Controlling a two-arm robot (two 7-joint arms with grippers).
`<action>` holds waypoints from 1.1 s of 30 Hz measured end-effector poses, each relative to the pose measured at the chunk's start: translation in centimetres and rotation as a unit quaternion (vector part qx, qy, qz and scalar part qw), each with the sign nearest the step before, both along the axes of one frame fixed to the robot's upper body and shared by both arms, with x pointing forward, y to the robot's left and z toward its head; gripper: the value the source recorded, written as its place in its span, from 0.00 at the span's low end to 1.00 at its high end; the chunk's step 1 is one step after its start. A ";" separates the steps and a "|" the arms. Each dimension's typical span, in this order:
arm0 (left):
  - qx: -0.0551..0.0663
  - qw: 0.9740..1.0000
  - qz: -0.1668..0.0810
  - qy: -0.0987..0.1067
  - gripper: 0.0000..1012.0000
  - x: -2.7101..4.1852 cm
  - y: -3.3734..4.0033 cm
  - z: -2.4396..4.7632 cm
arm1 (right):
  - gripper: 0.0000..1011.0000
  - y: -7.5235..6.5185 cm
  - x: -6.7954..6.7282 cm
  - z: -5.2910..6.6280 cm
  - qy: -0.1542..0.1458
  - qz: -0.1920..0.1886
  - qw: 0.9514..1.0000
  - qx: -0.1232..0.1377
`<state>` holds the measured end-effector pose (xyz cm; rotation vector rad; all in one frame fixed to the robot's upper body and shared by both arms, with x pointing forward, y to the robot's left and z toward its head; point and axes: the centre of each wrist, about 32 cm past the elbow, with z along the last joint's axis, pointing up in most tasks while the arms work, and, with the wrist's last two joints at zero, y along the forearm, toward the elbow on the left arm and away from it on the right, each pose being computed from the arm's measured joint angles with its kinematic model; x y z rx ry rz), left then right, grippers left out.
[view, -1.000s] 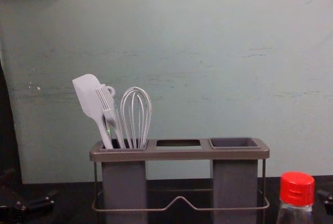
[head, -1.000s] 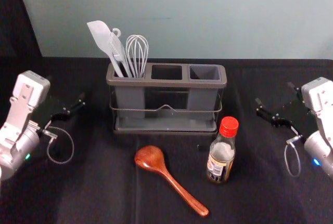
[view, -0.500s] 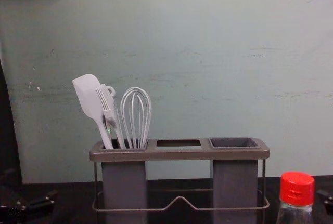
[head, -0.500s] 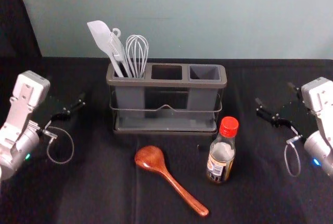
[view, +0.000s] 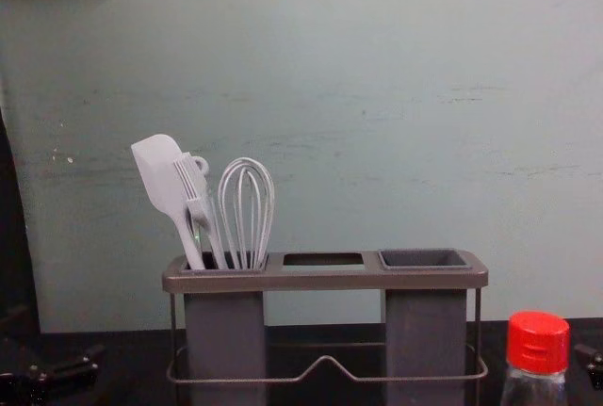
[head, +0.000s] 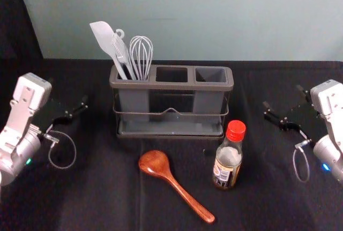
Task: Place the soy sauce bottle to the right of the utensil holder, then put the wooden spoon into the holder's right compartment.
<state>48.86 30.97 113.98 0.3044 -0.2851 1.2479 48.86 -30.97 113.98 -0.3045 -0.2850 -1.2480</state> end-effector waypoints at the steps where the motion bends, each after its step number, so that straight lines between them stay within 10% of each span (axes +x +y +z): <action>1: 0.000 1.000 0.000 0.000 0.99 0.00 0.00 0.00 | 0.99 0.0 0.0 0.0 0.000 0.000 1.000 0.000; 33: 0.000 1.000 0.000 0.000 0.99 0.00 0.00 0.00 | 0.99 0.1 -1.2 0.4 -0.005 0.001 1.000 -0.014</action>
